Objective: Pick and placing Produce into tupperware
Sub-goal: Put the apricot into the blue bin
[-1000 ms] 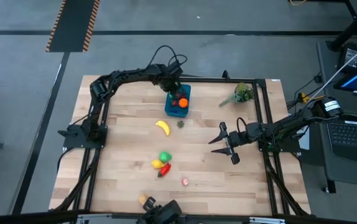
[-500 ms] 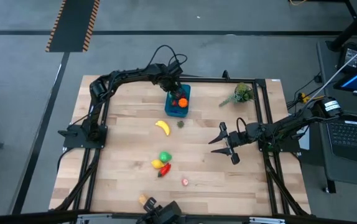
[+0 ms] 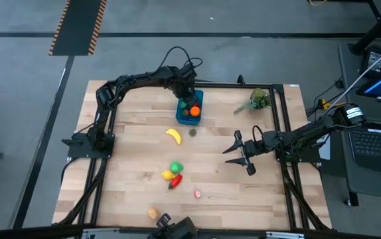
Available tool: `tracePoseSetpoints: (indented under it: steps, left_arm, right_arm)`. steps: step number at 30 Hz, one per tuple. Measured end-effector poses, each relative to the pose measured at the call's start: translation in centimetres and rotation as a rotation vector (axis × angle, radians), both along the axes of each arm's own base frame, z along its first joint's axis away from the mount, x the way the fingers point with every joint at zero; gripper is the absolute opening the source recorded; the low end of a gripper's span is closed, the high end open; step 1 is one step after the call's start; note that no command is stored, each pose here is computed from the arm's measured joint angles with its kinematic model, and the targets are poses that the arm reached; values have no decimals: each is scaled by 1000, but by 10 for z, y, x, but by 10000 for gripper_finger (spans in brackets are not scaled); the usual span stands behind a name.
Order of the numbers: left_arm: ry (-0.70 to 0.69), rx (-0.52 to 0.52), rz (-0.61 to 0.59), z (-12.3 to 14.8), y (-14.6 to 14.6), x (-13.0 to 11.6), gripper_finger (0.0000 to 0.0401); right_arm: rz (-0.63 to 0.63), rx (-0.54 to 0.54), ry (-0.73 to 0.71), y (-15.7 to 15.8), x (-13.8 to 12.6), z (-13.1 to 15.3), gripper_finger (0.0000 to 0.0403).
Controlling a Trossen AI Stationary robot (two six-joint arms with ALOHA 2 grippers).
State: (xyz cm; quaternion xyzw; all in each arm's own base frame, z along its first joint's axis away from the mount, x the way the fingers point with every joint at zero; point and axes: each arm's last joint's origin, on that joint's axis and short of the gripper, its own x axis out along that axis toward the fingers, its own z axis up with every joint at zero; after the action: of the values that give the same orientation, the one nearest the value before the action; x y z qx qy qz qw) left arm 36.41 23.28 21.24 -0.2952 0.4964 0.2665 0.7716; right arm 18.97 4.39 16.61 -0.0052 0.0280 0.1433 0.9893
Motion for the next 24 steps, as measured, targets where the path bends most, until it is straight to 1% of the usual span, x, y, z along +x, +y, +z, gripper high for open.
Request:
tracePoseSetpoints:
  steps: [3, 4, 7, 11, 18, 22, 24]
  left_arm:
    - [22, 18, -22, 15, -4, 2, 158]
    - [23, 43, -39, 22, -7, 4, 158]
    - [30, 165, -82, 40, -22, 9, 154]
    - [65, 302, -136, 62, -50, 11, 148]
    - [-28, 410, -247, 109, -106, 8, 139]
    - [-51, 505, -266, 131, -137, 3, 134]
    - [-53, 546, -277, 136, -154, -3, 131]
  right_arm:
    - [0, 0, 0, 0, 0, 0, 177]
    - [0, 0, 0, 0, 0, 0, 177]
    - [0, 1, 2, 0, 0, 0, 177]
    - [0, 0, 9, 0, 0, -1, 177]
    - [0, 5, 10, 0, 0, -1, 177]
    - [-2, 37, 19, 0, 0, -1, 177]
    - [-3, 52, 23, 0, 0, -1, 177]
